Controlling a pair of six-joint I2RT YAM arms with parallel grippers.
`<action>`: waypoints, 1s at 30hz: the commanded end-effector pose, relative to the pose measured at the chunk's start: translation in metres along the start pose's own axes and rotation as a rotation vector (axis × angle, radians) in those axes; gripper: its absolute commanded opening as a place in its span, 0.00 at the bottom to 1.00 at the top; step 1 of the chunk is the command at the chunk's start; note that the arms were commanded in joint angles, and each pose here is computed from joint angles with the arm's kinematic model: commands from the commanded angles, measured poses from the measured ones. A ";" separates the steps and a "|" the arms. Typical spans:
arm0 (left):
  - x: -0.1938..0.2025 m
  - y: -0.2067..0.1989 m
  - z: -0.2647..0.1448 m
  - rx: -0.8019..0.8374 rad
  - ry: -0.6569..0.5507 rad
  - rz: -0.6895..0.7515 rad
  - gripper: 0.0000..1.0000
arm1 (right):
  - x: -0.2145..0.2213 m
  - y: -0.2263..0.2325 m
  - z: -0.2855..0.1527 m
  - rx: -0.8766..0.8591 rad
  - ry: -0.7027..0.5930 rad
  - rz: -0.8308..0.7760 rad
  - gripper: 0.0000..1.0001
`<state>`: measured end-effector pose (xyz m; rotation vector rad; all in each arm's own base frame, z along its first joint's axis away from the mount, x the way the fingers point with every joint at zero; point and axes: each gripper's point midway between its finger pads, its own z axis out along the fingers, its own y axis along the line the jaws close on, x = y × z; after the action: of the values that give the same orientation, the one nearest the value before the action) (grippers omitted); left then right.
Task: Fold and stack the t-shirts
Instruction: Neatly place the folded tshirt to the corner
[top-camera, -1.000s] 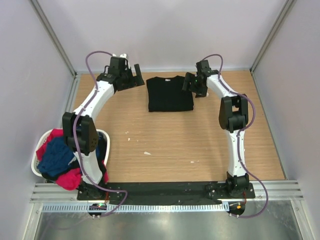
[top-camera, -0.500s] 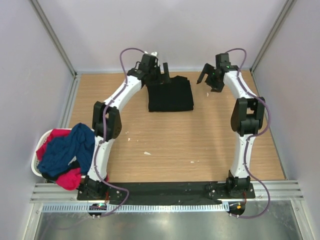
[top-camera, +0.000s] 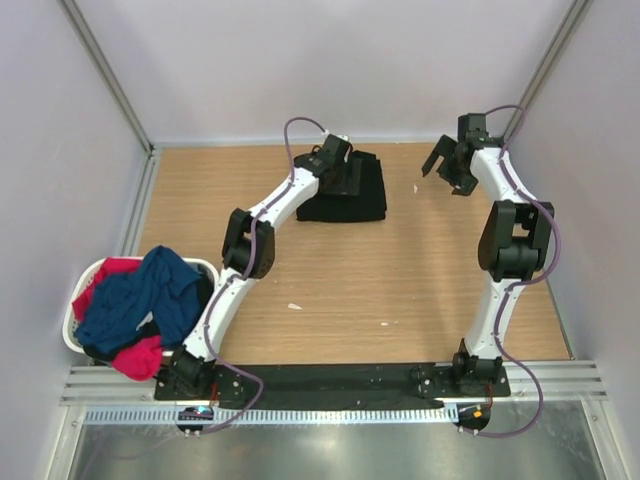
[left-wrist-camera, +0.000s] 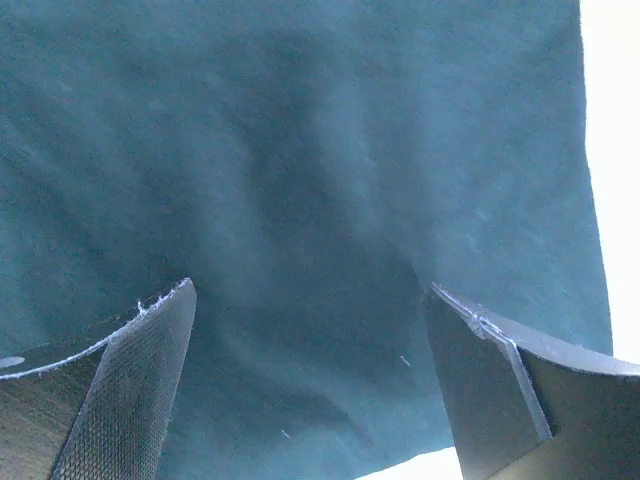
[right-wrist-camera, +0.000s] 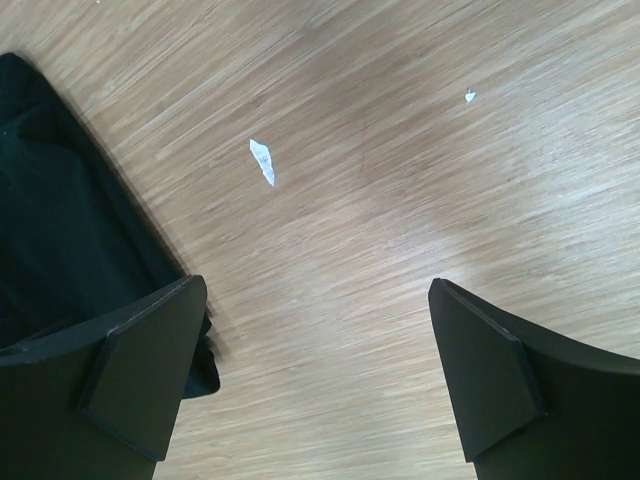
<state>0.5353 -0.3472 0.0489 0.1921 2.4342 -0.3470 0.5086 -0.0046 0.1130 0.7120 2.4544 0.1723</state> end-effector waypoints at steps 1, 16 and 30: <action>0.038 0.072 0.014 -0.198 0.164 0.001 0.95 | -0.020 0.009 -0.033 -0.023 -0.089 -0.015 1.00; 0.053 0.244 -0.059 -0.519 0.438 0.141 1.00 | 0.005 -0.006 -0.012 0.043 -0.021 0.042 0.99; 0.053 0.402 -0.104 -0.550 0.474 0.019 1.00 | 0.014 0.000 0.000 0.113 -0.006 0.092 1.00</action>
<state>0.5488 0.0232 0.0363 -0.0114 2.7556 0.3262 0.4892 0.0025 0.0942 0.8341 2.4935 0.0937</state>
